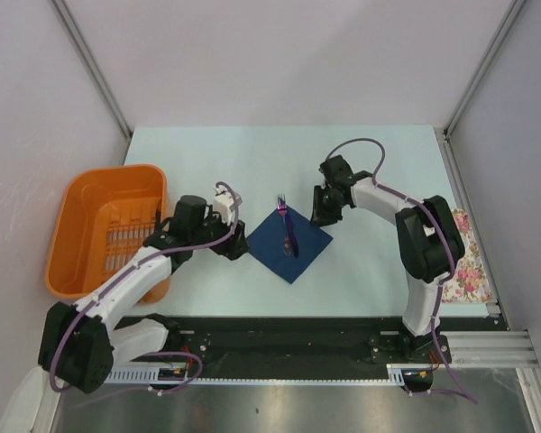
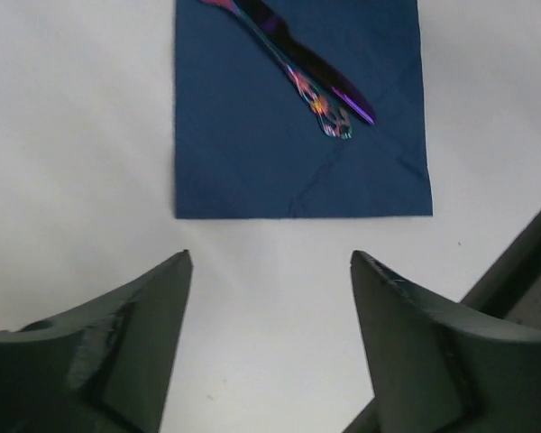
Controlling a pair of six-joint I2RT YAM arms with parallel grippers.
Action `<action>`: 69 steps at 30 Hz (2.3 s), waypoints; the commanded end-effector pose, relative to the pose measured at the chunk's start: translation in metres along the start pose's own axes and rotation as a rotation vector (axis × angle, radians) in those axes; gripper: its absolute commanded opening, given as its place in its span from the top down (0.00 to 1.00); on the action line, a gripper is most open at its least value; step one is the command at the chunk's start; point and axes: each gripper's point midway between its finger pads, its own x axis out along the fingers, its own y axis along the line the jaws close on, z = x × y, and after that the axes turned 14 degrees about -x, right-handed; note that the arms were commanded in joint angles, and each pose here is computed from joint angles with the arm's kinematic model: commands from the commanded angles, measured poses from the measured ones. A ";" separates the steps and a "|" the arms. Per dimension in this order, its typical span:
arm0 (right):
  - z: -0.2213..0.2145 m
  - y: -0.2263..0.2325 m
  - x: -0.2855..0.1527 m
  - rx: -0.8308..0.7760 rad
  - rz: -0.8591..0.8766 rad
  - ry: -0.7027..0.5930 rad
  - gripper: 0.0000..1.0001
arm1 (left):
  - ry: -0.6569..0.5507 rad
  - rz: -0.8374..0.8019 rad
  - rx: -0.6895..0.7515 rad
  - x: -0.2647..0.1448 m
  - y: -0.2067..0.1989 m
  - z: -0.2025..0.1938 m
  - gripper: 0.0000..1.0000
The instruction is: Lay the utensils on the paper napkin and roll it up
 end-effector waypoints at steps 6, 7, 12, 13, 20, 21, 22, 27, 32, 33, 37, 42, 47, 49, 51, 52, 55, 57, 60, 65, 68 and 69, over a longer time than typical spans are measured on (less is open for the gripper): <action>-0.043 0.022 -0.009 -0.076 0.143 0.052 0.76 | 0.153 -0.087 0.173 0.033 -0.013 -0.031 0.46; -0.044 0.023 -0.008 -0.084 0.144 0.049 0.76 | 0.152 -0.084 0.191 0.035 -0.012 -0.031 0.47; -0.046 0.034 0.003 -0.105 0.162 0.063 0.78 | 0.185 -0.039 0.200 0.050 0.000 -0.030 0.51; -0.045 0.040 0.005 -0.117 0.169 0.065 0.81 | 0.198 -0.035 0.187 0.056 0.002 -0.032 0.52; -0.056 0.053 0.011 -0.134 0.188 0.096 0.82 | 0.200 -0.027 0.094 0.073 0.002 -0.028 0.55; -0.057 0.054 0.012 -0.136 0.187 0.098 0.82 | 0.200 -0.025 0.088 0.073 0.002 -0.028 0.56; -0.057 0.054 0.013 -0.136 0.187 0.100 0.82 | 0.196 -0.024 0.086 0.074 0.002 -0.027 0.56; -0.058 0.057 0.019 -0.129 0.195 0.122 0.83 | 0.213 -0.014 0.054 0.080 0.005 -0.032 0.57; -0.055 0.064 0.023 -0.125 0.214 0.129 0.85 | 0.226 -0.008 0.052 0.083 0.008 -0.035 0.58; -0.055 0.065 0.023 -0.120 0.216 0.131 0.85 | 0.227 -0.011 0.051 0.083 0.007 -0.034 0.58; -0.051 0.067 0.020 -0.113 0.231 0.124 0.85 | 0.231 -0.016 0.049 0.083 0.006 -0.035 0.58; -0.039 0.056 0.008 -0.072 0.246 0.100 0.83 | 0.174 -0.088 0.095 0.075 -0.010 -0.022 0.52; -0.019 0.039 -0.012 -0.034 0.279 0.049 0.78 | 0.102 -0.190 0.350 0.058 -0.040 -0.022 0.45; -0.016 0.030 -0.015 -0.030 0.277 0.044 0.77 | 0.097 -0.224 0.471 0.054 -0.058 -0.035 0.43; -0.015 0.026 -0.016 -0.025 0.273 0.044 0.77 | 0.098 -0.209 0.592 0.054 -0.058 -0.050 0.42; -0.018 0.024 -0.016 -0.018 0.274 0.052 0.77 | 0.079 -0.238 0.656 0.054 -0.072 -0.055 0.41; -0.021 0.022 -0.016 -0.020 0.282 0.062 0.77 | 0.101 -0.228 0.813 0.057 -0.077 -0.076 0.40; -0.023 0.022 -0.017 -0.022 0.287 0.063 0.76 | 0.113 -0.239 0.902 0.059 -0.079 -0.087 0.39; -0.022 0.021 -0.017 -0.031 0.288 0.059 0.75 | 0.104 -0.242 1.003 0.063 -0.086 -0.095 0.37; -0.019 0.017 -0.019 -0.021 0.282 0.053 0.74 | 0.089 -0.225 1.113 0.072 -0.094 -0.101 0.36; -0.018 0.014 -0.021 -0.021 0.278 0.050 0.73 | 0.093 -0.217 1.165 0.079 -0.097 -0.106 0.36; -0.018 0.012 -0.021 -0.018 0.275 0.049 0.73 | 0.102 -0.218 1.178 0.082 -0.098 -0.110 0.36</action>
